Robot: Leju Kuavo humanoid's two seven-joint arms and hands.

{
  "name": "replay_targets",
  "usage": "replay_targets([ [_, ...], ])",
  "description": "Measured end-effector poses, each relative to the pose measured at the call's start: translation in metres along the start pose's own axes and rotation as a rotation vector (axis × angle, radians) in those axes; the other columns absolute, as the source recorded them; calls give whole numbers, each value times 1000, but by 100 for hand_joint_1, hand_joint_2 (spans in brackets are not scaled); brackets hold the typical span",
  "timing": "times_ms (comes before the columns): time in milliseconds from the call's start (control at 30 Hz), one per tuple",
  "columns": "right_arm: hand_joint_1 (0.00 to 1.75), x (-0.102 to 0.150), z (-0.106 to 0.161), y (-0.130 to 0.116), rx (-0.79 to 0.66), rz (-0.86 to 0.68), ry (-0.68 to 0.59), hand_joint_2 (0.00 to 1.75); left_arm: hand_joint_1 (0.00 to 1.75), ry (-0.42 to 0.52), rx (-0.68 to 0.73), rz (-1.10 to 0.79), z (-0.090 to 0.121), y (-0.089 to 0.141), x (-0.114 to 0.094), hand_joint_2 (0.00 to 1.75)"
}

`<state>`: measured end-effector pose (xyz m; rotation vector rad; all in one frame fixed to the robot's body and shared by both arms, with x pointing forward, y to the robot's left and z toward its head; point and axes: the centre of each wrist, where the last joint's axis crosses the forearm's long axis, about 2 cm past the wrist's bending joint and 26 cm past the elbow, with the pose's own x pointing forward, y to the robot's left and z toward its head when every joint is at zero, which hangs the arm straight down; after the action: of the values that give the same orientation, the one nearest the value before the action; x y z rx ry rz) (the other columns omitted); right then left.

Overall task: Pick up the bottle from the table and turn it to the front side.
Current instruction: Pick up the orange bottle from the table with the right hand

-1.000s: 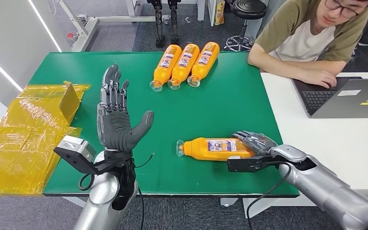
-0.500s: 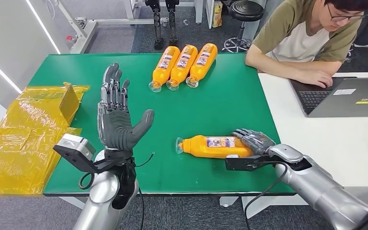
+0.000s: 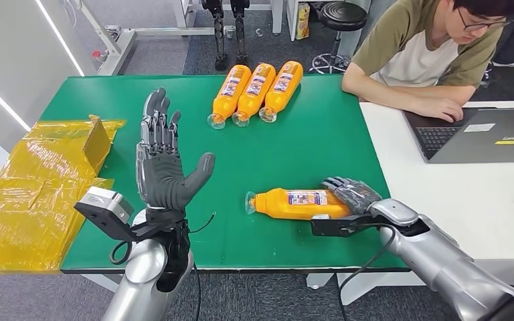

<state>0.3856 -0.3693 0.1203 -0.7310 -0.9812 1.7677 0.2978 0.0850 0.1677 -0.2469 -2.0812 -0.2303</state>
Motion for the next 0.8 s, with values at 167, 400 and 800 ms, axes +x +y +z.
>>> replay_targets([
  [167, 175, 8, -7, -2, -27, 13, -12, 175, 0, -2, 2, -1, 0, 0, 0, 175],
  [400, 175, 15, -12, -4, -36, 6, -16, 175, 0, -2, 3, 0, 0, 0, 0, 175],
  [800, 175, 17, -15, -5, -37, 7, -17, 175, 0, -2, 3, 0, 0, 0, 0, 175],
])
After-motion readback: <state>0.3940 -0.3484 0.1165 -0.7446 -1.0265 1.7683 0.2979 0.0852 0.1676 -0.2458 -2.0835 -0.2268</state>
